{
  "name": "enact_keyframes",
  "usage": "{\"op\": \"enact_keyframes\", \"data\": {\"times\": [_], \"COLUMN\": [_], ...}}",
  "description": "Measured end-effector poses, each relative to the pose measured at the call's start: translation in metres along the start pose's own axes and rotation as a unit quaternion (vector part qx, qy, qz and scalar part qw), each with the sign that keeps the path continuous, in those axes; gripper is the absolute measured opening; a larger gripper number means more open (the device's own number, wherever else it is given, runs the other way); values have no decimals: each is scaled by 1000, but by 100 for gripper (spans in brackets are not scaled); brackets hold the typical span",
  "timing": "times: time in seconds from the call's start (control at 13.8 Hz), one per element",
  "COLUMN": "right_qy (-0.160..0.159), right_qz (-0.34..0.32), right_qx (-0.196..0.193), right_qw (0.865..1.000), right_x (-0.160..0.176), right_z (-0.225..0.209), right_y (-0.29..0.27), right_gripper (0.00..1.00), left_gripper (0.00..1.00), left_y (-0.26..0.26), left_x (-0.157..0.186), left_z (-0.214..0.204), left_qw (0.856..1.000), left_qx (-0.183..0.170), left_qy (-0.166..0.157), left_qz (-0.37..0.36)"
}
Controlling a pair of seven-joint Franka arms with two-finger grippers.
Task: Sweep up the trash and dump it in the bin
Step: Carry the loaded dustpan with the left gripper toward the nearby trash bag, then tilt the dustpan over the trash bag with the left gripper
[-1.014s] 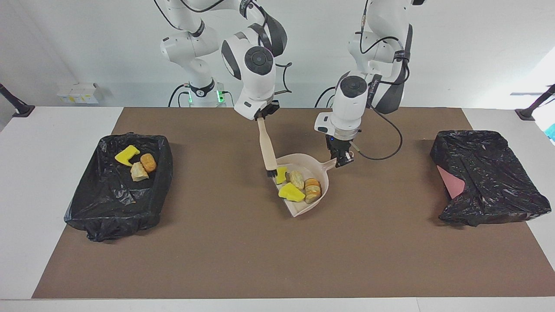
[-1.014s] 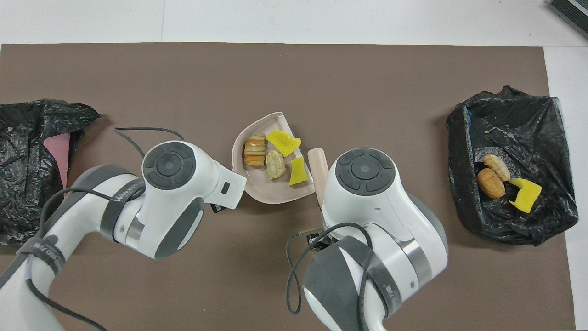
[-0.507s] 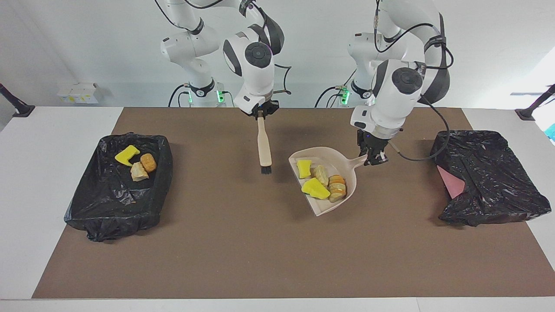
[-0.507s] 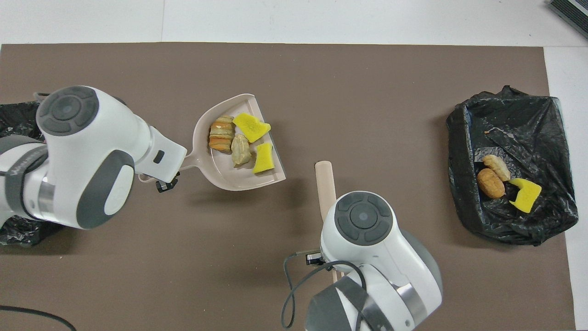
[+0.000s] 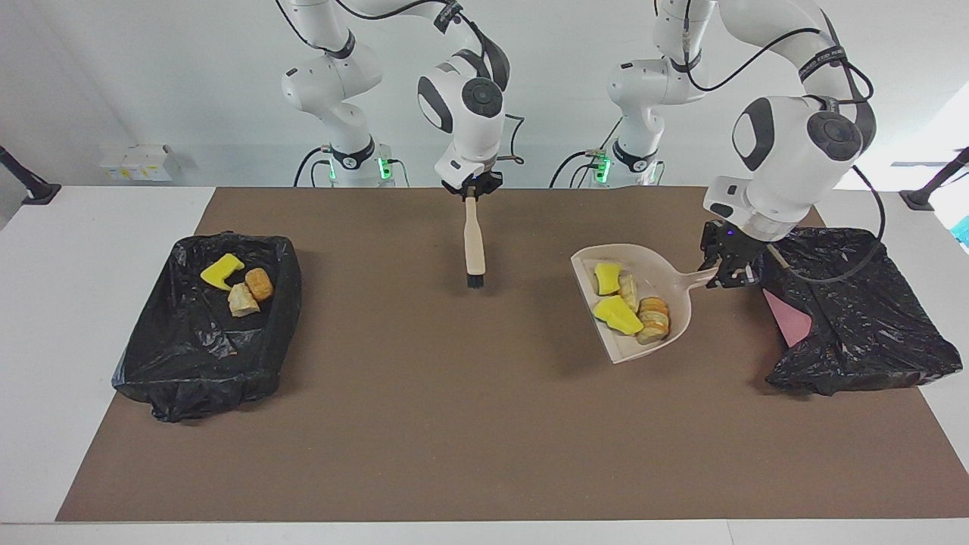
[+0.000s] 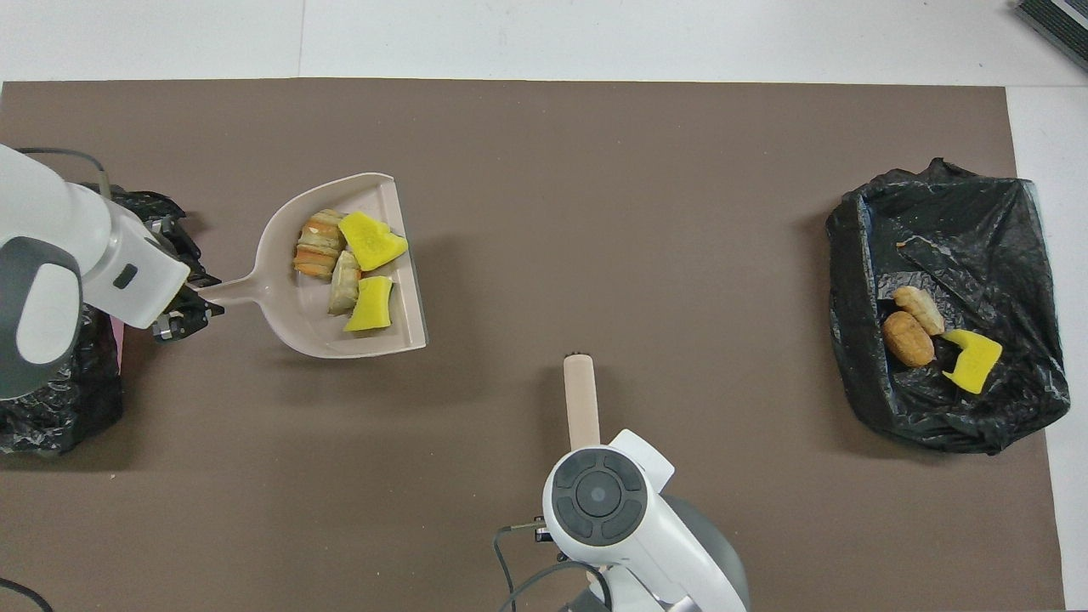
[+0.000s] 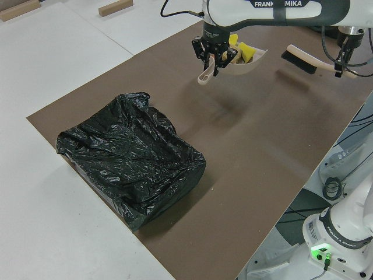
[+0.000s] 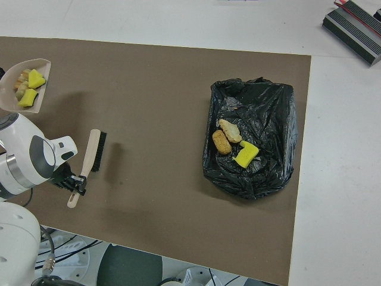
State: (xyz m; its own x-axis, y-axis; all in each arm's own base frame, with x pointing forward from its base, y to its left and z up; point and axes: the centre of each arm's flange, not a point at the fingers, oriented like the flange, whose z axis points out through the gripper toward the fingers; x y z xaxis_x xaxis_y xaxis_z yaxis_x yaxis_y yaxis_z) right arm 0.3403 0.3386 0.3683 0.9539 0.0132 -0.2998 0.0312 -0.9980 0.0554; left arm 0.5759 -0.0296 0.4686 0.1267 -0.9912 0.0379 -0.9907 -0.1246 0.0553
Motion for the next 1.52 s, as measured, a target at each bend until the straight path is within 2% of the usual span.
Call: {"op": "enact_keyframes", "data": {"times": [0.29, 0.51, 0.65, 0.87, 1.01, 1.09, 1.3, 1.52], "right_qy": [-15, -10, -9, 3, 16, 18, 30, 24], "right_qz": [3, 18, 14, 6, -11, -22, -23, -15], "right_qx": [1, 8, 8, 26, 40, 42, 44, 45], "right_qw": [1000, 1000, 1000, 1000, 999, 999, 998, 999], "right_x": [7, 1, -8, -12, -18, -23, -35, -46], "right_z": [11, 9, 14, 15, 13, 11, 13, 26], "right_y": [29, 68, 86, 86, 69, 57, 6, -39], "right_gripper": [26, 26, 26, 26, 26, 26, 26, 26], "left_gripper": [31, 31, 31, 31, 31, 31, 31, 31], "left_y": [-9, -6, 1, 10, 6, 1, -29, -43], "left_x": [-86, -172, -232, -298, -331, -343, -344, -330], "left_z": [-5, -15, -28, -57, -77, -83, -87, -78], "left_qw": [999, 998, 997, 996, 994, 992, 971, 952], "left_qx": [4, 15, 26, 39, 53, 52, 71, 61], "left_qy": [5, 6, -6, -55, -82, -106, -208, -283], "left_qz": [39, 67, 69, 55, 44, 46, 92, 101]}}
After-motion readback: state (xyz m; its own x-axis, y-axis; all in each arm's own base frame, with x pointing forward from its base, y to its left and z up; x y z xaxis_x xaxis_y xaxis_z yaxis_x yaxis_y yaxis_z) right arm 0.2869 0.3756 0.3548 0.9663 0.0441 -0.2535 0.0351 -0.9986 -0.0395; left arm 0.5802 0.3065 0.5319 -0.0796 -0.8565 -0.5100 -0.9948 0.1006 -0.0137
